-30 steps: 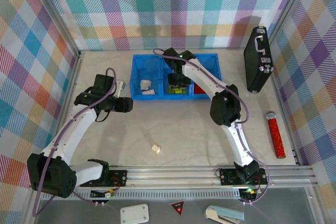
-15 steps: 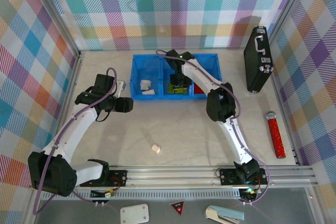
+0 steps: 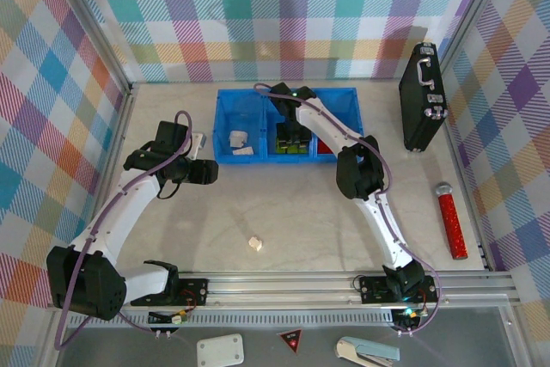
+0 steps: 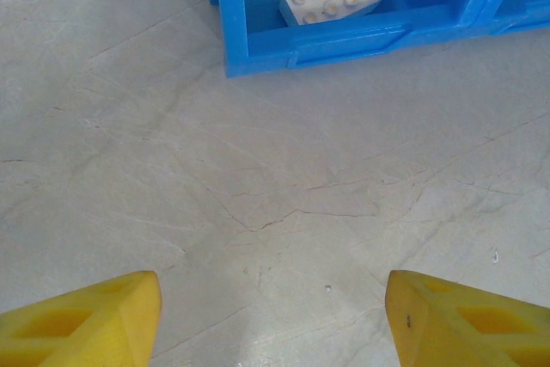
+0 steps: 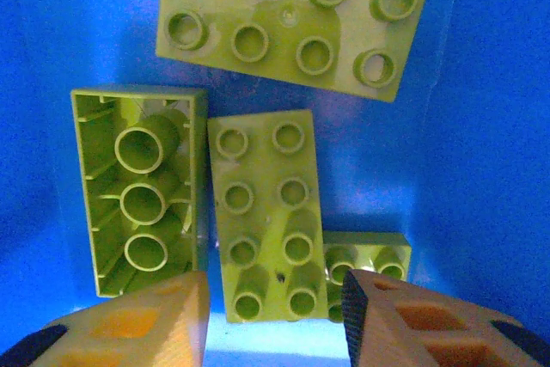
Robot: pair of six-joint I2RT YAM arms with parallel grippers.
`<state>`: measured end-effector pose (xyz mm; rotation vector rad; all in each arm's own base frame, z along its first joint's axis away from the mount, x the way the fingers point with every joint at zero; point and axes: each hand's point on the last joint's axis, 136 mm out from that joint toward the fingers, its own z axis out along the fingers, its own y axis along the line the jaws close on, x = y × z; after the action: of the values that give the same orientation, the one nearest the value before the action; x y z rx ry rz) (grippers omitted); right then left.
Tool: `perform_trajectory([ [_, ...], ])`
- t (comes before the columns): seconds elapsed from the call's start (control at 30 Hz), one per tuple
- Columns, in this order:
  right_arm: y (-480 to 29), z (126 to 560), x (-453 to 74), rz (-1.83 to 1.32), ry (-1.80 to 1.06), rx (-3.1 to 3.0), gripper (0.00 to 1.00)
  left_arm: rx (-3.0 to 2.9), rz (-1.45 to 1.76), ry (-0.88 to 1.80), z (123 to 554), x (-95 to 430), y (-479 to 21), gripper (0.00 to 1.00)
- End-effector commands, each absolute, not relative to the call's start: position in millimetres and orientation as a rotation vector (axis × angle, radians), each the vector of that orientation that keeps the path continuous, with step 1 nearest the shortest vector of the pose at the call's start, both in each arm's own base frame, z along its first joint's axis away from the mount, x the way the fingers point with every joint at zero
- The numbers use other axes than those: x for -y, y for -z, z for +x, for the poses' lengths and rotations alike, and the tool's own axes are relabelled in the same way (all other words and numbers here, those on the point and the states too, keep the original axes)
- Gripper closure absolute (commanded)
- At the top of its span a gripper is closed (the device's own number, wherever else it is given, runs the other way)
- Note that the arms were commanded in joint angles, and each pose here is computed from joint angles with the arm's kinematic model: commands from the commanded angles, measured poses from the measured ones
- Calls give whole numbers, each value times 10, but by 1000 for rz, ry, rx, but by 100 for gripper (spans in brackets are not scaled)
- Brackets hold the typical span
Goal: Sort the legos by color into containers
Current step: Place the lego in the container.
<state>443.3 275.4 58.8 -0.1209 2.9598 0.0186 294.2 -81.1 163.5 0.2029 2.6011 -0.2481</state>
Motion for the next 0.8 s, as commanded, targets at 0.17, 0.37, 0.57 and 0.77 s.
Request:
perform_trajectory([
  [0.17, -1050, 4406, -2746, -106, -62, -2902, 52, -2607, 172, 212, 2962, 718, -1625, 30],
  [0.37, -1287, 4270, -2763, -129, -81, -2880, 52, -2616, 127, 208, 2981, 702, -1606, 30],
  [0.57, -1480, 3998, -2791, -162, -105, -2872, 52, -2607, 112, 282, 2987, 790, -1647, 30],
  [0.77, -1555, 3682, -2729, -189, -111, -2875, 52, -2660, 42, 292, 2944, 816, -1632, 32],
])
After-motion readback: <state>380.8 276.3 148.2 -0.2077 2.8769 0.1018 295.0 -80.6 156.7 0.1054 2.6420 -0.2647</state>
